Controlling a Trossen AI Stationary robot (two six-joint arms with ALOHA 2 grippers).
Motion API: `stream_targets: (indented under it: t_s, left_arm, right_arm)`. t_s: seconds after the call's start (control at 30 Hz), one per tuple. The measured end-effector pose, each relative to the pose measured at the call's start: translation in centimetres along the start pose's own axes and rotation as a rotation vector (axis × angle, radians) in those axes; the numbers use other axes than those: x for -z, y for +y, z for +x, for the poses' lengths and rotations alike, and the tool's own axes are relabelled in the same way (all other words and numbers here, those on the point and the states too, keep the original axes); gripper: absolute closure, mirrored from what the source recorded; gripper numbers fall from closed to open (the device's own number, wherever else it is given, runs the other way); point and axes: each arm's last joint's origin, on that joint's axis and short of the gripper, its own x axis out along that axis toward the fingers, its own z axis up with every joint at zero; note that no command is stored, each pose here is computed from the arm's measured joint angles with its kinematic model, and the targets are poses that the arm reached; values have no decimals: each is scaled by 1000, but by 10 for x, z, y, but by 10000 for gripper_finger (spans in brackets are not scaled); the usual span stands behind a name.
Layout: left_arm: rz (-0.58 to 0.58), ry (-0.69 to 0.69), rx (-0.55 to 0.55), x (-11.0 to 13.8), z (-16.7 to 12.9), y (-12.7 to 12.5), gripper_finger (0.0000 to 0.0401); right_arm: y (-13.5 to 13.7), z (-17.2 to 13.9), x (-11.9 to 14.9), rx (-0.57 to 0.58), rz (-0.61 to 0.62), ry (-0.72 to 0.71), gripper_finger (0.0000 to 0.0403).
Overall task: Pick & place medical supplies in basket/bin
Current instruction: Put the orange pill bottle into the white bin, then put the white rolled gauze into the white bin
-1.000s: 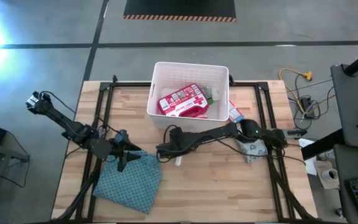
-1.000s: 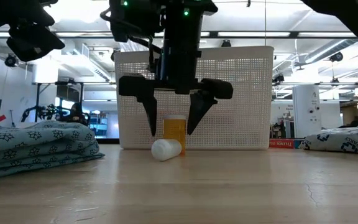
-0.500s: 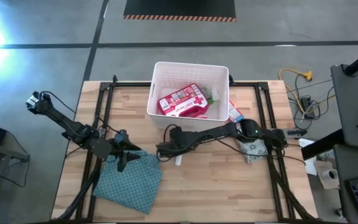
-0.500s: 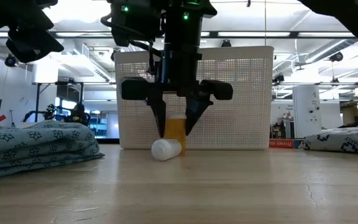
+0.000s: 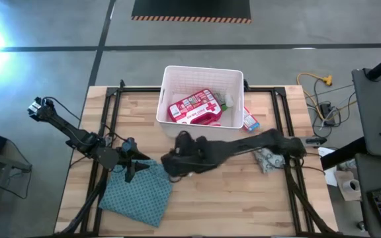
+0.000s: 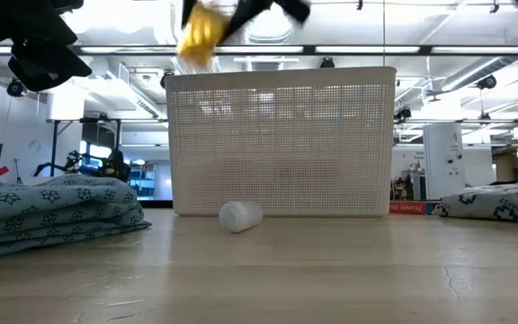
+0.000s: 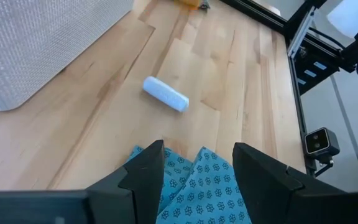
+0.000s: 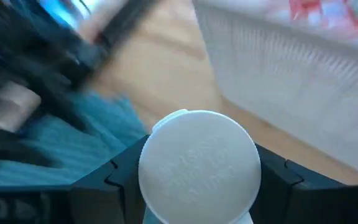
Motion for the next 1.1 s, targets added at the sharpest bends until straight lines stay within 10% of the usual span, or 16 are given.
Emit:
stream_targets:
  t_s: [0.23,0.53,1.1]
  left_arm:
    - [-3,-6,4,-1,0,-1,230]
    - [-64,-61,2,-4,0,-2,230]
    - [-144,11,-257,-6,67,-19,230]
  right_arm:
    - [-49,-29,-78,141,31,-243,213]
    - [-109,17,-141,226,-66,-23,124]
    - [-102,-27,-76,399,-295,73,66]
